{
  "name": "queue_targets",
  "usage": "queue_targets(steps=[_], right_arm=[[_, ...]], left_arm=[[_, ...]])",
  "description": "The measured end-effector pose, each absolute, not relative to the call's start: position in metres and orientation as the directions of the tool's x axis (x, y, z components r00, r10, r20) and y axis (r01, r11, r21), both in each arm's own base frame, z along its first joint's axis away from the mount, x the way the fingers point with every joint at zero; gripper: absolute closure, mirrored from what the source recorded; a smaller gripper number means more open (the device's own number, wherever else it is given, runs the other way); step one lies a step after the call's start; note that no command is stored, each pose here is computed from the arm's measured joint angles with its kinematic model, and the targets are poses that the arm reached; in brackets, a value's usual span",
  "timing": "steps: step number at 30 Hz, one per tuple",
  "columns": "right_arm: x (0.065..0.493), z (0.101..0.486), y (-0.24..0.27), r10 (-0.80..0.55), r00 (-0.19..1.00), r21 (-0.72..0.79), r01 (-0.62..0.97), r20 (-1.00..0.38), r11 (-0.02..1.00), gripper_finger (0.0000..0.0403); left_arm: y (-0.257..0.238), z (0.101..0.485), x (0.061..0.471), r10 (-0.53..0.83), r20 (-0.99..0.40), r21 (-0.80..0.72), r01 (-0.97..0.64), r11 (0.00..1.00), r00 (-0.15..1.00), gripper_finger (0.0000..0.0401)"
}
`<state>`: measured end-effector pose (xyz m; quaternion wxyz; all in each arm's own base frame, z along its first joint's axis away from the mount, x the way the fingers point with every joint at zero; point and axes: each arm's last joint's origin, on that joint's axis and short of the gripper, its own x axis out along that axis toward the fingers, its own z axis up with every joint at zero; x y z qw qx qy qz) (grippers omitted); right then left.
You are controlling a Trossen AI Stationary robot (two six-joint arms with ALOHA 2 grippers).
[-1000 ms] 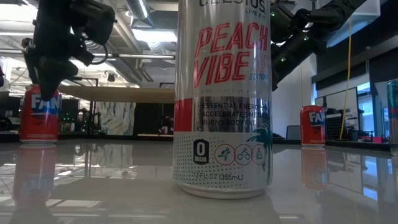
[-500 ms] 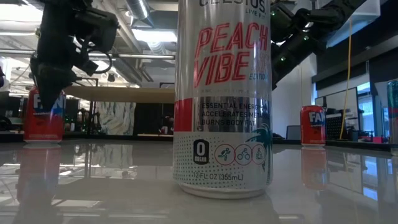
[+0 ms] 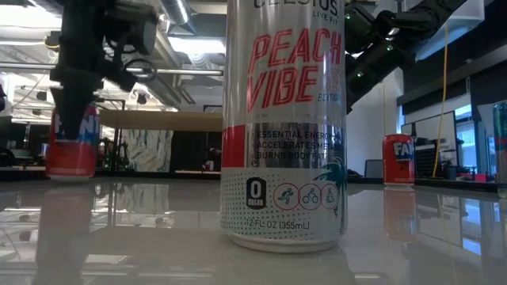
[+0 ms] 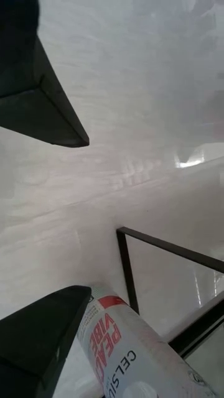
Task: Place canned beverage on shelf
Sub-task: Put the left red soda can on the shelf
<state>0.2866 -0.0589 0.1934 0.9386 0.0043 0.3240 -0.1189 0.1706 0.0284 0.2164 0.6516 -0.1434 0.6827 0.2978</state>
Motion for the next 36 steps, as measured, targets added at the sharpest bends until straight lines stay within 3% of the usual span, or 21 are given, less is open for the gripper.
queue_targets(steps=[13,18,24,28,36], right_arm=[[0.287,0.194,-0.059,-0.220,0.763,-0.069,0.226,-0.608,0.972,0.0024],[0.287,0.194,-0.059,-0.220,0.763,-0.068,0.225,-0.608,0.972,0.0024],[0.287,0.194,-0.059,-0.220,0.763,-0.068,0.225,-0.608,0.972,0.0024],[0.286,0.193,-0.058,-0.210,0.757,-0.064,0.218,-0.618,0.974,0.0024],[0.287,0.184,-0.058,-0.180,0.738,-0.045,0.198,-0.651,0.979,0.0024]], left_arm=[[0.006,0.301,0.199,0.218,-0.958,0.107,-0.471,0.876,0.186,0.0124],[0.007,0.334,0.201,0.283,-0.926,0.148,-0.452,0.879,0.248,0.0124],[0.021,0.366,0.217,0.311,-0.916,0.180,-0.433,0.883,0.254,0.0124],[0.040,0.383,0.236,0.325,-0.926,0.215,-0.435,0.874,0.195,0.0124],[0.088,0.397,0.275,0.310,-0.934,0.239,-0.335,0.912,0.178,0.0124]])
